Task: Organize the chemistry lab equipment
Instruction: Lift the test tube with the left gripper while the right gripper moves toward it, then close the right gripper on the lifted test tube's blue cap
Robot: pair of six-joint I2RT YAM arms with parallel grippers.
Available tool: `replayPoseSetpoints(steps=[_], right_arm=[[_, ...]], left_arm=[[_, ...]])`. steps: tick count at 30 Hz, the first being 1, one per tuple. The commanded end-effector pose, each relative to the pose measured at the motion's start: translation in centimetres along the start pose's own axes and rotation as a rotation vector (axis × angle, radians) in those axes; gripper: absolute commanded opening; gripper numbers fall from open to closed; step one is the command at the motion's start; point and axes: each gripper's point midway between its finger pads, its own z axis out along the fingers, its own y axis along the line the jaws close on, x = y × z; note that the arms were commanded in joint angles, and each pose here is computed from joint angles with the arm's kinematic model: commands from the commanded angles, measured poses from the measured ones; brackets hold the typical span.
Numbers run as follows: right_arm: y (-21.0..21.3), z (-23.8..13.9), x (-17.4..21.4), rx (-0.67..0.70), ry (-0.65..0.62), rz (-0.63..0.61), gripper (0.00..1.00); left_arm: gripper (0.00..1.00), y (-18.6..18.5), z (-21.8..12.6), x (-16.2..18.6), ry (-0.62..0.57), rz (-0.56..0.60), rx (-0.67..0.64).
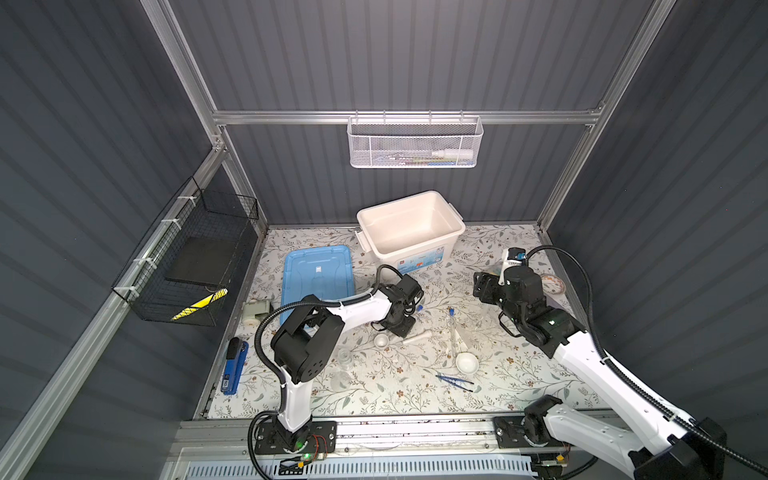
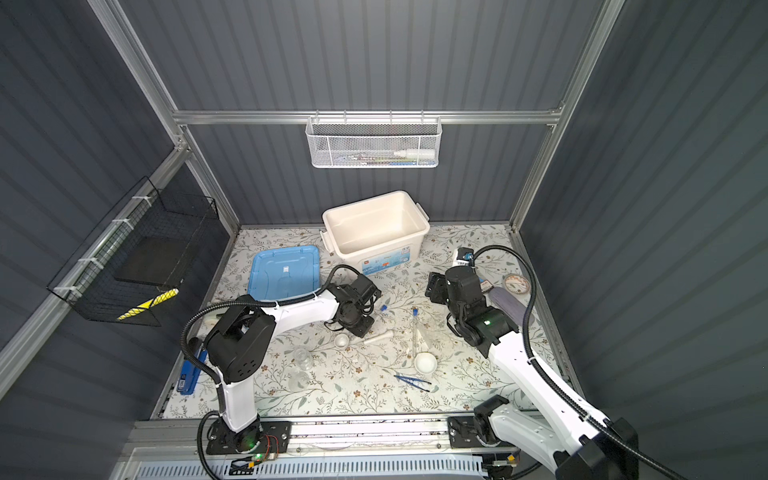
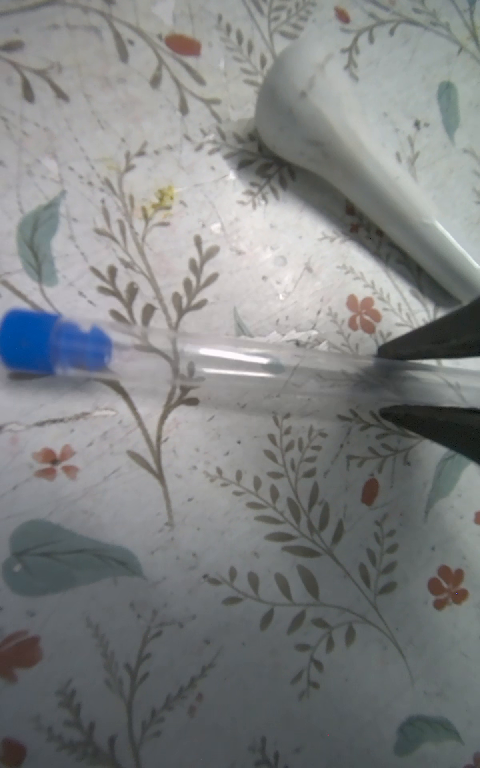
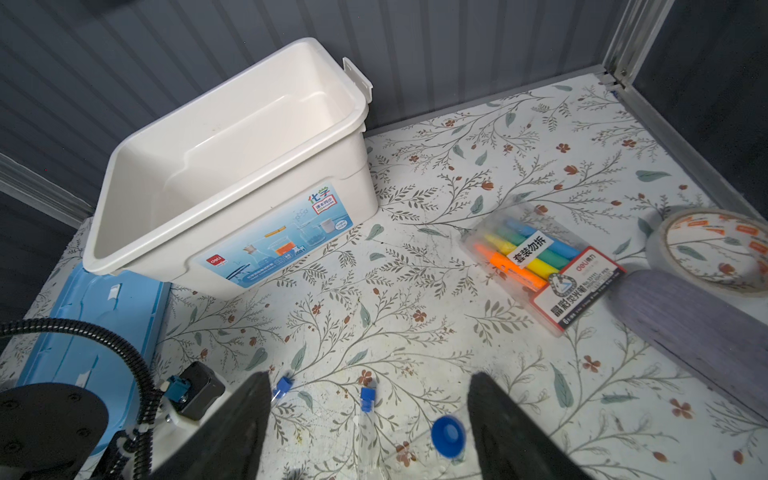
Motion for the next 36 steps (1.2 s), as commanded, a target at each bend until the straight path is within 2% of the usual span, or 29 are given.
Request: replayPoseSetpoints(steps=[1,8,18,36], right_arm=[[0.9,0.0,-0.8,-0.031,0.006,0.051,0.76],[3.1,1.1,-0.4,-0.104,0.075,0.096,0.75],[4.8,3.7,1.7,-0.138,0.201,0.19,0.73],[7.9,6.9,3.4,-0.257,0.35,0.314,0.66]], left_arm=[[0.18,-0.2,1.1,1.3,0.059,-0.011,0.004],[0.17,-0.5,0.3,0.1,0.013,-0.014,0.017],[0.16,-0.9,-3.1,-3.2,-0.148,-0.002,0.03],[0.16,-1.7,-7.8,-6.0,-0.356,0.008,0.082]])
